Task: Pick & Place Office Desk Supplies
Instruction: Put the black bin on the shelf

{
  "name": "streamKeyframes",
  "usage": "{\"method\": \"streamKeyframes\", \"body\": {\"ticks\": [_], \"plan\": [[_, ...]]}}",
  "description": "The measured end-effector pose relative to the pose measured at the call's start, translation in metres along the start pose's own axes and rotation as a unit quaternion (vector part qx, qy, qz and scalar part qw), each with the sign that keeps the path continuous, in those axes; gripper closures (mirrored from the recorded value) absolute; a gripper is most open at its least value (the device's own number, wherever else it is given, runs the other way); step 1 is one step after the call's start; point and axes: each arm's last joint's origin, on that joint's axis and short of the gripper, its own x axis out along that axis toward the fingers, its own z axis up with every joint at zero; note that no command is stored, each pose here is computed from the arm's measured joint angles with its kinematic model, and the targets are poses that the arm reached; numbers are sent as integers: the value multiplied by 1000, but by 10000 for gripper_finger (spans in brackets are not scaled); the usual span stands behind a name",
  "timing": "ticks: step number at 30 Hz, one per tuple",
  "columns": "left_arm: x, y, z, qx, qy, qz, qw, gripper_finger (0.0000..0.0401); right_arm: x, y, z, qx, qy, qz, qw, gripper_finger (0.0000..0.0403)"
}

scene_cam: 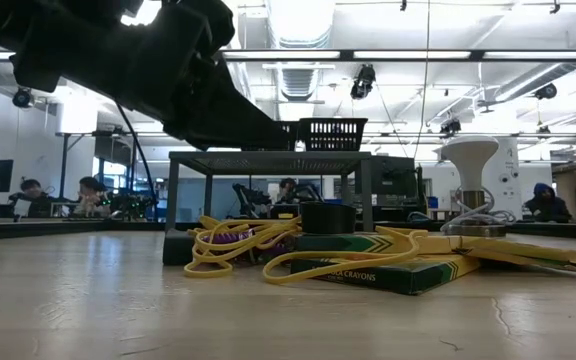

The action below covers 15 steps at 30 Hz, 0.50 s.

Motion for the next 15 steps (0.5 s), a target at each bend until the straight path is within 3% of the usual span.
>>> {"method": "streamKeyframes", "body": {"ticks": [4, 9, 15], "plan": [[0, 0, 0, 0, 1, 0, 1000, 303, 13, 1, 0, -40, 15, -33, 999, 221], [0, 1, 0, -1, 0, 2, 1000, 303, 32, 5, 5, -77, 38, -33, 996, 246], [0, 1, 0, -2, 1, 2, 1000, 303, 40, -1, 13, -82, 47, -45, 994, 336]]}}
